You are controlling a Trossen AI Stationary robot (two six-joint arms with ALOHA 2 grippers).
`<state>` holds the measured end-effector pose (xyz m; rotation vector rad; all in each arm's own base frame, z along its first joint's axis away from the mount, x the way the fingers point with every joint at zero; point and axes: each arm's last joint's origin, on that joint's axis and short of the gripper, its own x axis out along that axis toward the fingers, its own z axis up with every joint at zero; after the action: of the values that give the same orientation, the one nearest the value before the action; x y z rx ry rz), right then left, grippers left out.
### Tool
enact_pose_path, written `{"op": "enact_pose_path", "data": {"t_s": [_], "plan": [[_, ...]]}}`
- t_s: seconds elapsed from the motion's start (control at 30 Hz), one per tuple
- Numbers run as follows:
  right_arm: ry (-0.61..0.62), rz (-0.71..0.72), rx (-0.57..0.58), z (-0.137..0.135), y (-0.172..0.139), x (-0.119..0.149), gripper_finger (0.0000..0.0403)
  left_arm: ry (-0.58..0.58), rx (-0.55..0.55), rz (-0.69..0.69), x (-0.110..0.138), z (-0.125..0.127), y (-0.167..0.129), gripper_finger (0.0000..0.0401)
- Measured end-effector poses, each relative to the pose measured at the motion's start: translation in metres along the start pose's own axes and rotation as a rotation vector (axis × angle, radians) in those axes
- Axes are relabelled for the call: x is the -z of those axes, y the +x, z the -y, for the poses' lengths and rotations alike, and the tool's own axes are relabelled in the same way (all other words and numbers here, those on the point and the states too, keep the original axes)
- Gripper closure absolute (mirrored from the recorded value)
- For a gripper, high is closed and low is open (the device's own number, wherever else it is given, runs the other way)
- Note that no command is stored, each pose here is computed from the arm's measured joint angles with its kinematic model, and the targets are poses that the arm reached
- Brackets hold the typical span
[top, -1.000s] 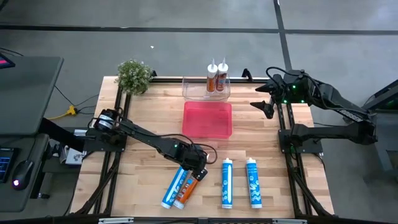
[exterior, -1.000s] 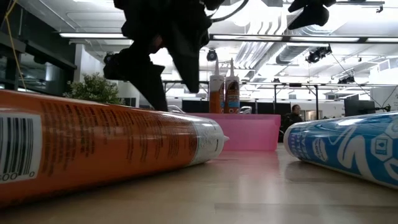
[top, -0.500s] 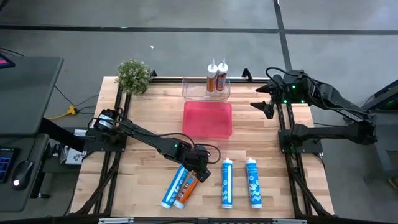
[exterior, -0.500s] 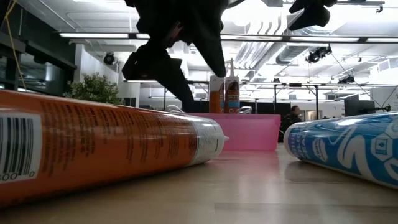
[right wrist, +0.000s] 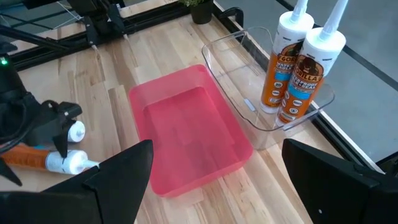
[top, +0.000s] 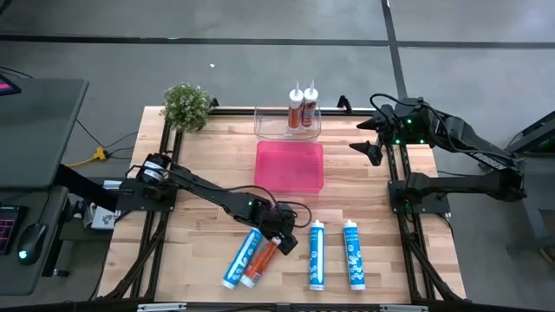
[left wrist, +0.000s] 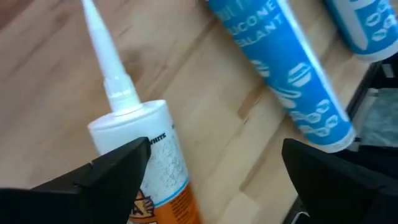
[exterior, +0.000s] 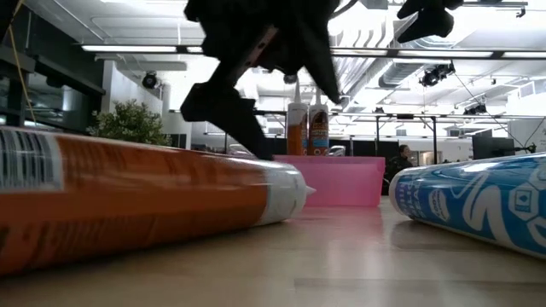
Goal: Pick & place silicon tubes, Sealant and Lysol wipes
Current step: Put the orange sealant into the transparent container
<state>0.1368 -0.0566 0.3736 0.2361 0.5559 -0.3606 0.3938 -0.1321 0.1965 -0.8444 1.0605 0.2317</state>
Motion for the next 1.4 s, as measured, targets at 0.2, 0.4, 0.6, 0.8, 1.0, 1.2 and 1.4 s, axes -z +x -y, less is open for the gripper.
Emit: {"op": "enact_pose_path", "data": {"t_s": [0.2, 0.4, 0.6, 0.8, 1.0, 1.2, 1.4], "plan": [[0.005, 0.001, 0.005, 0.000, 0.000, 0.000, 0.0050, 0.003, -0.029, 0.001, 0.001, -0.003, 0.001, 0.0045], [0.005, 0.001, 0.006, 0.000, 0.000, 0.000, 0.0050, -0.011, -0.136, 0.022, -0.004, -0.019, 0.009, 0.0063], [0.012, 0.001, 0.008, 0.000, 0.000, 0.000, 0.0050, -0.028, -0.046, -0.081, -0.015, -0.020, 0.002, 0.0066], [0.024, -0.005, 0.009, 0.000, 0.000, 0.001, 0.0050, 0.009, -0.033, -0.105, -0.018, -0.022, 0.002, 0.0066], [0.023, -0.013, 0.010, 0.000, 0.000, 0.001, 0.0050, 0.044, -0.038, -0.075, -0.019, -0.022, 0.002, 0.0066], [0.038, -0.047, -0.014, 0.000, 0.000, 0.004, 0.0050, 0.073, 0.019, -0.081, -0.010, -0.011, 0.003, 0.0067], [-0.023, -0.114, -0.134, -0.011, 0.000, 0.011, 0.0050, 0.093, 0.048, -0.080, 0.000, -0.003, 0.010, 0.0067]]}}
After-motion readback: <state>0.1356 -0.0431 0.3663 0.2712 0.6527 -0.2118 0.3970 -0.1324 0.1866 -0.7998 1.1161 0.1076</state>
